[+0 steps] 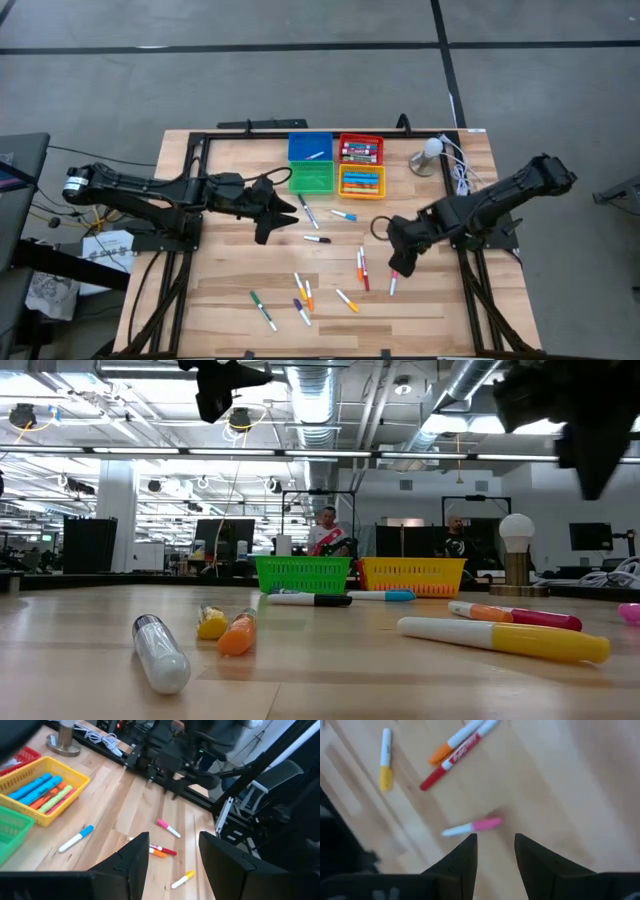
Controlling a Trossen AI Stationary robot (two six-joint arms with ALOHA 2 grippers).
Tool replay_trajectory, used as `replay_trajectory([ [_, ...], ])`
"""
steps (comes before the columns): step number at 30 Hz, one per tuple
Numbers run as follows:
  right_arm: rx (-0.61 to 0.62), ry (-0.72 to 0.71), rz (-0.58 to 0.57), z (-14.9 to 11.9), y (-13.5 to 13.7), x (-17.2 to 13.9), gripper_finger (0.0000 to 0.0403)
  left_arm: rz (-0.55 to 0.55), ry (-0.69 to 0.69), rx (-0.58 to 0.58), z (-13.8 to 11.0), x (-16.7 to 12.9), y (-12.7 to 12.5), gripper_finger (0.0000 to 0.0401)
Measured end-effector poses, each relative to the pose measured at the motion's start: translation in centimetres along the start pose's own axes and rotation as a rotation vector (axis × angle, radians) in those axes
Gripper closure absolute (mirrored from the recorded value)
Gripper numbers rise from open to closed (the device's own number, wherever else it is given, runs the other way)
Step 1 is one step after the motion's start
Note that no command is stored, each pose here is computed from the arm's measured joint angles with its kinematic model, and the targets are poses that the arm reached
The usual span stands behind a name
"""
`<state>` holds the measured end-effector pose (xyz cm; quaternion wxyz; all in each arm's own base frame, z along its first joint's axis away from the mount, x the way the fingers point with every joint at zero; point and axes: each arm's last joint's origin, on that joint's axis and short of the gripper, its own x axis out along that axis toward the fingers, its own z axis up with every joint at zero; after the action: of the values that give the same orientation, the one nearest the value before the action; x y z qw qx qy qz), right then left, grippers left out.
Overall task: Pick & Place Markers
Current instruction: Put the small pink highlighter pen into the blue bin
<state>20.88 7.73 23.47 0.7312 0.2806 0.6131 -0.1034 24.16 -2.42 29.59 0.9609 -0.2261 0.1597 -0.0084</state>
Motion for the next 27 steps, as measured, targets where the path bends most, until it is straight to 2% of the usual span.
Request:
replay_trajectory([
  [4, 0.218, 0.007, 0.037, -1.2, 1.3, 0.2, 0.0283, 0.028, -0.020, 0.002, 0.1, 0.0, 0.1, 0.0229],
  [10, 0.469, -0.001, 0.063, -2.3, 2.3, 0.2, 0.0283, 0.045, -0.029, 0.002, 0.1, 0.0, 0.1, 0.0229],
  [15, 0.553, 0.017, 0.003, -3.2, 2.9, 1.3, 0.0269, 0.045, -0.029, 0.002, 0.1, 0.0, 0.1, 0.0229],
  [21, 0.614, 0.048, -0.095, -3.9, 4.0, 4.3, 0.0224, 0.044, -0.029, 0.002, 0.1, 0.0, 0.1, 0.0229],
  [27, 0.642, 0.047, -0.098, -3.5, 4.8, 6.6, 0.0179, 0.043, -0.032, 0.002, 0.2, 0.0, 0.1, 0.0229],
])
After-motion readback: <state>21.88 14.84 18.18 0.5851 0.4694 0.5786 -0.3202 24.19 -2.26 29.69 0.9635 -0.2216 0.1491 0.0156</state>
